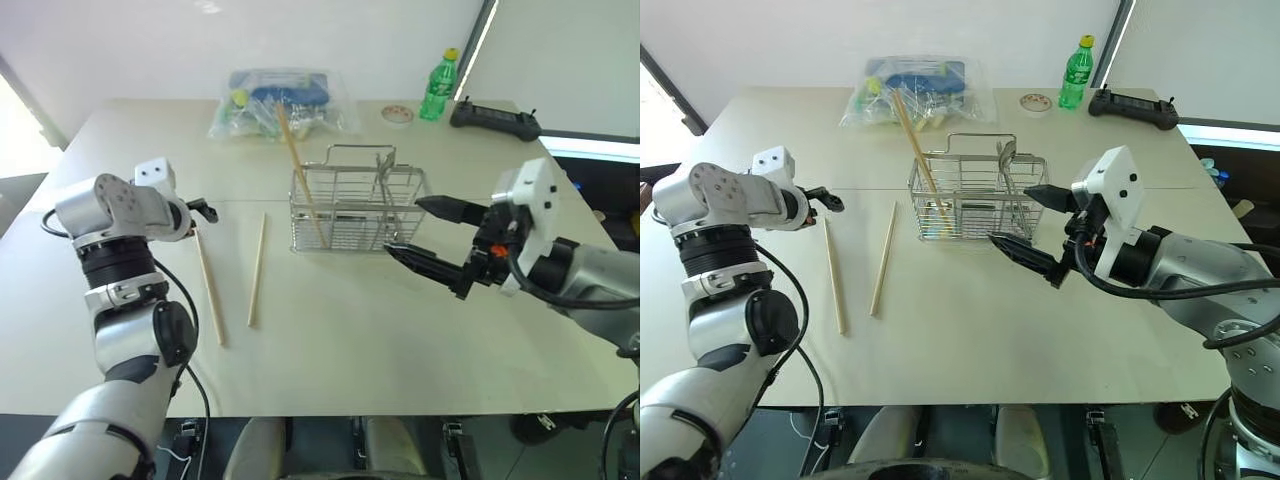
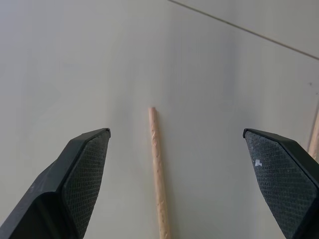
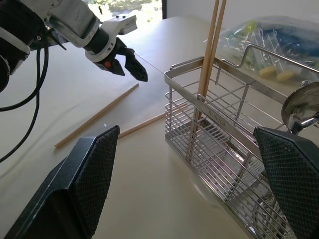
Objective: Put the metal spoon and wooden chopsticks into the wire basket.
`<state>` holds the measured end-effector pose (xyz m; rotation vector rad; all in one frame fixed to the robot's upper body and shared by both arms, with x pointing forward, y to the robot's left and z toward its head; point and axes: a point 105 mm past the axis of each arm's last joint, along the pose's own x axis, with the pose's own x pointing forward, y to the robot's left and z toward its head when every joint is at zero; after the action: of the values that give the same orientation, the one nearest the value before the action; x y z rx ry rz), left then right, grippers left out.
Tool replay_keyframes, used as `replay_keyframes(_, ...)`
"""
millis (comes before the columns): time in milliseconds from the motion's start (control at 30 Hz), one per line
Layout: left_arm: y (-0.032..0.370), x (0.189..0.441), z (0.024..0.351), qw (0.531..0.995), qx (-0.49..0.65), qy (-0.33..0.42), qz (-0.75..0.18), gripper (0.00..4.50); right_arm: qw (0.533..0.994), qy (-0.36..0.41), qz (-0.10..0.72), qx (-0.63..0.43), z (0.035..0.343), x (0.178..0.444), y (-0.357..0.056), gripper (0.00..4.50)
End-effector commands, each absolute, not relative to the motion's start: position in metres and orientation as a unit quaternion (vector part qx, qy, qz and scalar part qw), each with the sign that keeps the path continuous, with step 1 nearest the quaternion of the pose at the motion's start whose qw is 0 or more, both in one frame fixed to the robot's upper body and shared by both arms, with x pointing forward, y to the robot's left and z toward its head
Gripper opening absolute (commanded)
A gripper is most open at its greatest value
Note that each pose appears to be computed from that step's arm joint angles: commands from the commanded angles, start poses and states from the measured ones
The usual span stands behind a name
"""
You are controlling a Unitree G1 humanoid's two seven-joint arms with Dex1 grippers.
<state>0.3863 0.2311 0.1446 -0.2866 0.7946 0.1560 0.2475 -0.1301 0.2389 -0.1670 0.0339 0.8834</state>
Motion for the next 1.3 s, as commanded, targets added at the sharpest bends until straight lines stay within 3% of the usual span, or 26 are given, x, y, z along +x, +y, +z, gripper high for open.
replay_keyframes(33,0.230,0.388,0.146,0.909,-0.129,0.388,0.079,4.50,0.897,-0.005,0.434,-0.089,0.245,0.241,-0.125,4.43)
replay_keyframes(433,0.218,0.394,0.117,0.882,-0.139,0.444,0.079,4.50,0.900,-0.003,0.427,-0.084,0.242,0.240,-0.126,4.43)
replay_keyframes(533,0.217,0.397,0.117,0.880,-0.152,0.441,0.083,3.63,0.902,-0.003,0.424,-0.083,0.242,0.240,-0.126,4.50)
replay_keyframes(767,0.220,0.401,0.121,0.877,-0.167,0.440,0.096,0.02,0.906,-0.003,0.416,-0.083,0.243,0.241,-0.130,4.50)
replay_keyframes(1067,0.216,0.406,0.132,0.880,-0.189,0.426,0.088,0.02,0.908,0.000,0.412,-0.081,0.242,0.244,-0.133,4.50)
replay_keyframes(1300,0.227,0.443,0.217,0.936,-0.287,0.200,0.035,0.02,0.908,0.006,0.411,-0.081,0.239,0.244,-0.134,4.50)
